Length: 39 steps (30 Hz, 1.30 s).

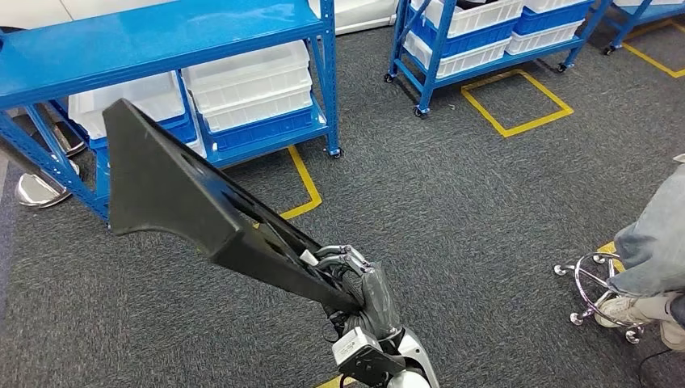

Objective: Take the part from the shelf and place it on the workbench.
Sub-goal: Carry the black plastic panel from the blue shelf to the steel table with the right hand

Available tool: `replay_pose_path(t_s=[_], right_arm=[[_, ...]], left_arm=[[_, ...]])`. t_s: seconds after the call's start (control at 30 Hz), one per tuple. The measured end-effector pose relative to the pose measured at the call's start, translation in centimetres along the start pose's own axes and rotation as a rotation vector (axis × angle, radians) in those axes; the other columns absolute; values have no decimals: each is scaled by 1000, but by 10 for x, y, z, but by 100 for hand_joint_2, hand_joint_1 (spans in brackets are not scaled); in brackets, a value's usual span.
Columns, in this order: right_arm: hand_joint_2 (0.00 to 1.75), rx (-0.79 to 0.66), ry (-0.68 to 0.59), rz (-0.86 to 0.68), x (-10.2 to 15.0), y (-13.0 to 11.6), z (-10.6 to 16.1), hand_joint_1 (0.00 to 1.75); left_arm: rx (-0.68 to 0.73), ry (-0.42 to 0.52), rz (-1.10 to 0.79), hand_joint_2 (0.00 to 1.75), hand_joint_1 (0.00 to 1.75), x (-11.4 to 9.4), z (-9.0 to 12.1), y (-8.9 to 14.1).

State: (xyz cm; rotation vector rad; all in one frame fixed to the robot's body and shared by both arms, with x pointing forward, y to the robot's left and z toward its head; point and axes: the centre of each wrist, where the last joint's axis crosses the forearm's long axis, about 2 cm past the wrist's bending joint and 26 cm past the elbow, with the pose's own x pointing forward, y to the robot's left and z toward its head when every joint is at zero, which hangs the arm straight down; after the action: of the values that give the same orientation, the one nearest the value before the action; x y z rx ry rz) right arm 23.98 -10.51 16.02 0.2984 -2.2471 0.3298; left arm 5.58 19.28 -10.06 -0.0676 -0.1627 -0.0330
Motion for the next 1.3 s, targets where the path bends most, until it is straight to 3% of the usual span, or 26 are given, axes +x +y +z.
replay_pose_path(t_s=[1.3], right_arm=[[175, -28, 4, -21, 5, -1, 4, 168]], left_arm=[[54, 78, -4, 175, 0, 15, -2, 20]])
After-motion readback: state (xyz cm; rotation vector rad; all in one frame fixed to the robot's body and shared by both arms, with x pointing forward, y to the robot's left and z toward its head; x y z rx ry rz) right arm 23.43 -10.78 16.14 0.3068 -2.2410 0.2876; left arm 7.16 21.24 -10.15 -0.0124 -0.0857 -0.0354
